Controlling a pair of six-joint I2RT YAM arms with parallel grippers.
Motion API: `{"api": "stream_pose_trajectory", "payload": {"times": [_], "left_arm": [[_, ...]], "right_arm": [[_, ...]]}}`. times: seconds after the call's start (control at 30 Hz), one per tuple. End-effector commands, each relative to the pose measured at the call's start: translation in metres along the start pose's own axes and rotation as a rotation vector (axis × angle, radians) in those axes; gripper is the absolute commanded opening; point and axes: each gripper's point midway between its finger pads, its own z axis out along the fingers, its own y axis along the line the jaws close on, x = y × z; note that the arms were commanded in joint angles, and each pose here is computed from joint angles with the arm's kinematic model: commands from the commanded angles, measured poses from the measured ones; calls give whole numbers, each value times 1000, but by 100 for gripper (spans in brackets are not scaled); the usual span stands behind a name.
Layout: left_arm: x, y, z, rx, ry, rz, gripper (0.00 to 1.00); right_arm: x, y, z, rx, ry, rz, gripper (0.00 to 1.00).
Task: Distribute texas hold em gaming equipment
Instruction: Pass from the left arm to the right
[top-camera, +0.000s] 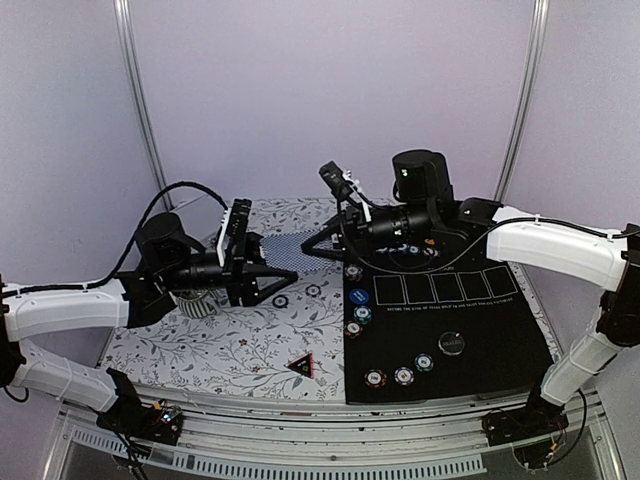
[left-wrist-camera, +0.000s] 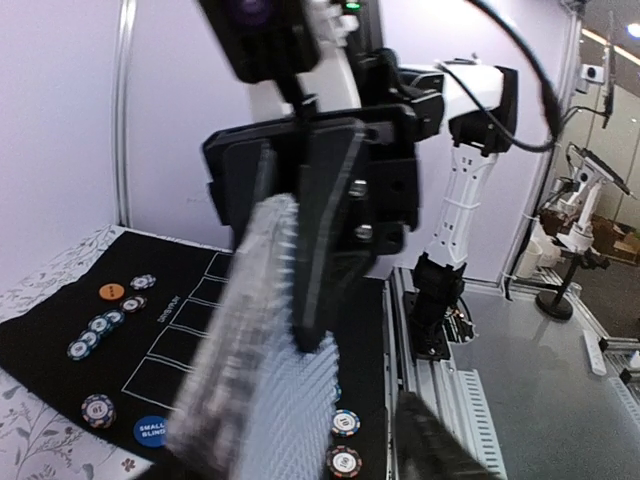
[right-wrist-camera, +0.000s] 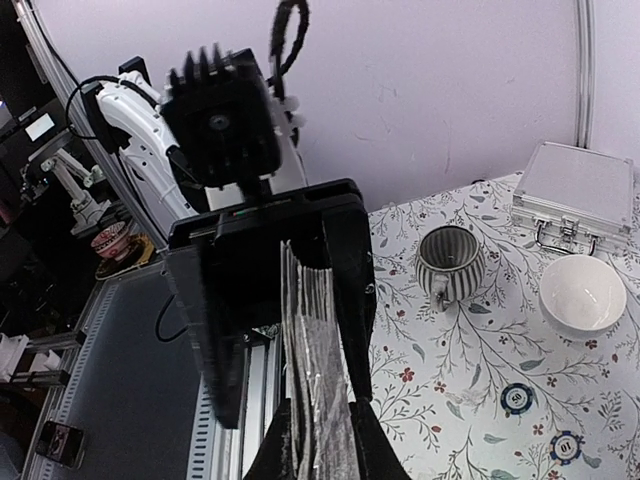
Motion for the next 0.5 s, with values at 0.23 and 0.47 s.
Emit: {"api": "stream_pose_trajectory", "payload": {"times": [0.23,0.47], "left_arm": [[-37,-36,-65,-176,-252,733,98],[-63,-46,-51,-121,-264,905,98]], "right_arm": [[-47,20,-24,-274,-113,191,2],[-58,60,-18,-433,-93,178,2]]}}
